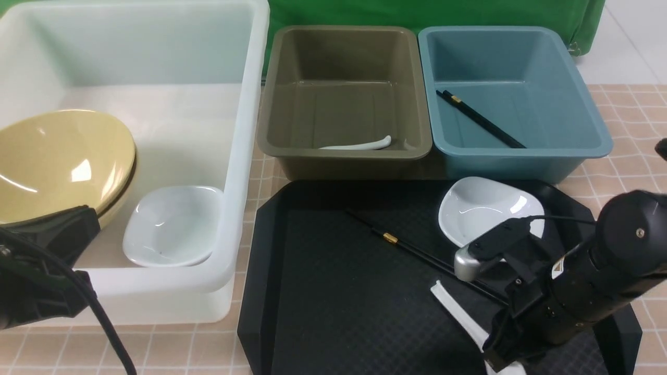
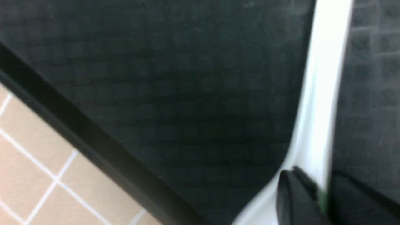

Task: On brown table put chopsticks spoon bowls plates into blue grey white boxes.
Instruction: 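Reach down and grasp the white spoon resting in the bowl with the right gripper, then place the white spoon into the bin of spoons with the right gripper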

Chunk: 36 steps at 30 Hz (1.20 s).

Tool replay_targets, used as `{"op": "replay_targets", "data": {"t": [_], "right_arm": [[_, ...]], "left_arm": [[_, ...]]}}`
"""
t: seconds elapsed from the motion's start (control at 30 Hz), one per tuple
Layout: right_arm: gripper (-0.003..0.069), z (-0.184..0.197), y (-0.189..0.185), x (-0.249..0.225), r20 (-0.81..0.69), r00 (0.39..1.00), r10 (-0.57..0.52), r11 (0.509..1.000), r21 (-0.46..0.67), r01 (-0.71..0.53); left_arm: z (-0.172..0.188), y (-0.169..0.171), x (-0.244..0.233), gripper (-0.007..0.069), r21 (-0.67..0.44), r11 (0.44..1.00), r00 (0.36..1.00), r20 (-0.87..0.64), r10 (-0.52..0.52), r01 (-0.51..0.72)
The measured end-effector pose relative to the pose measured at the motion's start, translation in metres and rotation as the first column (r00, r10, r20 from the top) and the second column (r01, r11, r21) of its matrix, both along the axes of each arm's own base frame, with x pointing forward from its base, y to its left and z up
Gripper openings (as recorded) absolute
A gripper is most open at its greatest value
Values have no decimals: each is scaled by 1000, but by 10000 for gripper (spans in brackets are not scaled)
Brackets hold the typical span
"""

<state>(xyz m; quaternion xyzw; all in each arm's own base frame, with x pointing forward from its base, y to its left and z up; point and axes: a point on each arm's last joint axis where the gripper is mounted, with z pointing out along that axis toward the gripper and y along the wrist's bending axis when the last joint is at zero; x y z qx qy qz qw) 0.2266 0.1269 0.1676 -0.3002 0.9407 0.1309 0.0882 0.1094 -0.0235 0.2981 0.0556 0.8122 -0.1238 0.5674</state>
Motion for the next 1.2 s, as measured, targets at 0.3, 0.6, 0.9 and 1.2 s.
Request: {"op": "replay_targets", "data": {"t": [0.3,0.6,0.9,1.2], "right_arm": [[65,44,13,16,-3,996,89,995,38,-89],[65,99,20,35,221,966,135,985,73,-155],[65,125,23,75,644,761,-80,984,171,-42],[85,117,34,128,822,517,-240,965,258,39]], "left_arm": [[0,0,0,-11,2,1000,1000,-2,-3,3],[0,0,0,-11,2,1000,1000,-3,-4,4],[-1,-1,0,-11,-13,1000,1000,-3,-2,2],[-12,0,1,-11,-83,996,1000,-16,27,-28]]}}
